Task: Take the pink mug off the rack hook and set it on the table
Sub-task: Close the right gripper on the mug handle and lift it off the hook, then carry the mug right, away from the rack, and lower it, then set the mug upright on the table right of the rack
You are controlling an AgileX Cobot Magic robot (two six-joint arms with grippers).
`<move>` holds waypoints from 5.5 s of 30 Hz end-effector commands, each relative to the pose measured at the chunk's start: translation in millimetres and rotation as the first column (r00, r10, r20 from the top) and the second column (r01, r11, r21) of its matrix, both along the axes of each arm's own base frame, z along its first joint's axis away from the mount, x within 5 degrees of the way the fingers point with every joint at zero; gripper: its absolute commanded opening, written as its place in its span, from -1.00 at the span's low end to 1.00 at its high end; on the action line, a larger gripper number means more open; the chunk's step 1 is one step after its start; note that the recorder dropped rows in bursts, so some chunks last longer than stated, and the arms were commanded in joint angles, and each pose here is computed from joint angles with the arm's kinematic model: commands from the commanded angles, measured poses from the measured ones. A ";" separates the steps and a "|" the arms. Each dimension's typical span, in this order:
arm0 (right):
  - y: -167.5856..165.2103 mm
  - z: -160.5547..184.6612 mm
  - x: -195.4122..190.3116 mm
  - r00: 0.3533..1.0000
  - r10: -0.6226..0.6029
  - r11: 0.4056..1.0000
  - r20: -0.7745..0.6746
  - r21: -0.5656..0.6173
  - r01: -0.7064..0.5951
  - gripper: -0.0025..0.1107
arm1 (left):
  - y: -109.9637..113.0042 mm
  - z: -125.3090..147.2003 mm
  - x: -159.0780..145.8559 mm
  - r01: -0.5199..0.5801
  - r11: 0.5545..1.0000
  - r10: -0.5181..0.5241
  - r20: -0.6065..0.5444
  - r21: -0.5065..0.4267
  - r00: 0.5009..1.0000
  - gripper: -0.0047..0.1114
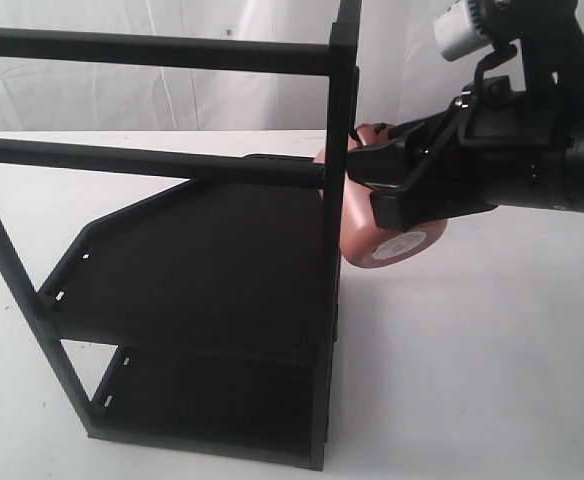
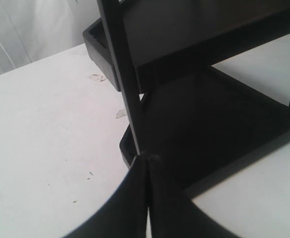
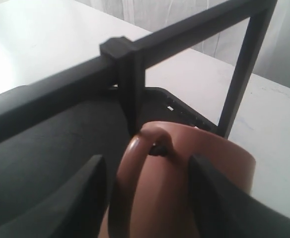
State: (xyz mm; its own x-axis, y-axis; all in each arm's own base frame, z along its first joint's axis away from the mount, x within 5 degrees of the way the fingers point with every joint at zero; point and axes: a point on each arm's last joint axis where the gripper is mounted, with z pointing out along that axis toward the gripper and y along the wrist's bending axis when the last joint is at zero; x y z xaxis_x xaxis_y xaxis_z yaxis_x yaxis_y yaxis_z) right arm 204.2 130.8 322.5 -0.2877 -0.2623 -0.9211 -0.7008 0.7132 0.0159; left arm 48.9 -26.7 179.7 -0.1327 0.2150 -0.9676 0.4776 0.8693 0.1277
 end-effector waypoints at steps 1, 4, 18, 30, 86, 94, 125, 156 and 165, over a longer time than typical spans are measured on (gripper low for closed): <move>0.8 -0.6 1.4 1.000 0.000 1.000 -0.003 0.002 0.000 -0.12 | 0.2 -0.7 -0.2 -0.004 1.000 0.004 -0.001 -0.009 1.000 -0.92; 0.5 -0.3 1.9 1.000 -0.006 1.000 0.000 0.004 0.006 -0.39 | 0.2 -0.7 -0.2 -0.004 1.000 0.004 -0.001 -0.009 1.000 -0.92; -1.2 4.1 -1.2 1.000 -0.008 1.000 0.016 0.012 0.007 -0.94 | 0.2 -0.7 -0.2 -0.004 1.000 0.004 -0.001 -0.009 1.000 -0.92; -8.4 16.5 -5.2 0.994 -0.061 0.998 0.088 0.036 0.058 -0.96 | 0.2 -0.7 -0.2 -0.004 1.000 0.004 -0.001 -0.009 1.000 -0.92; -62.1 -121.7 33.8 0.781 -0.545 0.837 0.303 0.151 0.526 -0.96 | 0.2 -0.7 -0.2 -0.004 1.000 0.004 -0.001 -0.009 1.000 -0.92; -54.0 -154.7 66.3 0.771 -0.563 0.825 0.298 0.144 0.547 -0.96 | 0.2 -0.7 -0.2 -0.004 1.000 0.004 -0.001 -0.009 1.000 -0.92; -50.0 -249.1 120.7 0.888 -0.443 0.894 0.123 -0.013 0.448 -0.96 | 0.2 -0.7 -0.2 -0.004 1.000 0.004 -0.001 -0.009 1.000 -0.92; -43.5 -238.2 118.8 0.927 -0.346 0.931 0.146 -0.063 0.358 -0.29 | 0.2 -0.7 -0.2 -0.004 1.000 0.004 -0.001 -0.009 1.000 -0.92; -48.0 -235.9 117.0 0.921 -0.383 0.912 0.073 -0.126 0.390 -0.25 | 0.2 -0.7 -0.2 -0.004 1.000 0.004 -0.001 -0.009 1.000 -0.92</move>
State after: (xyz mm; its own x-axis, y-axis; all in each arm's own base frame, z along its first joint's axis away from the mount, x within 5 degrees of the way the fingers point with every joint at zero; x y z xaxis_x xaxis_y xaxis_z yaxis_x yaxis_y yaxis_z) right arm 321.3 87.6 85.3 -0.3173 -0.2604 -0.9119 -0.3916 0.9117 -0.1241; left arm 48.9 -26.7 179.7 -0.1327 0.2150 -0.9676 0.4776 0.8693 0.1277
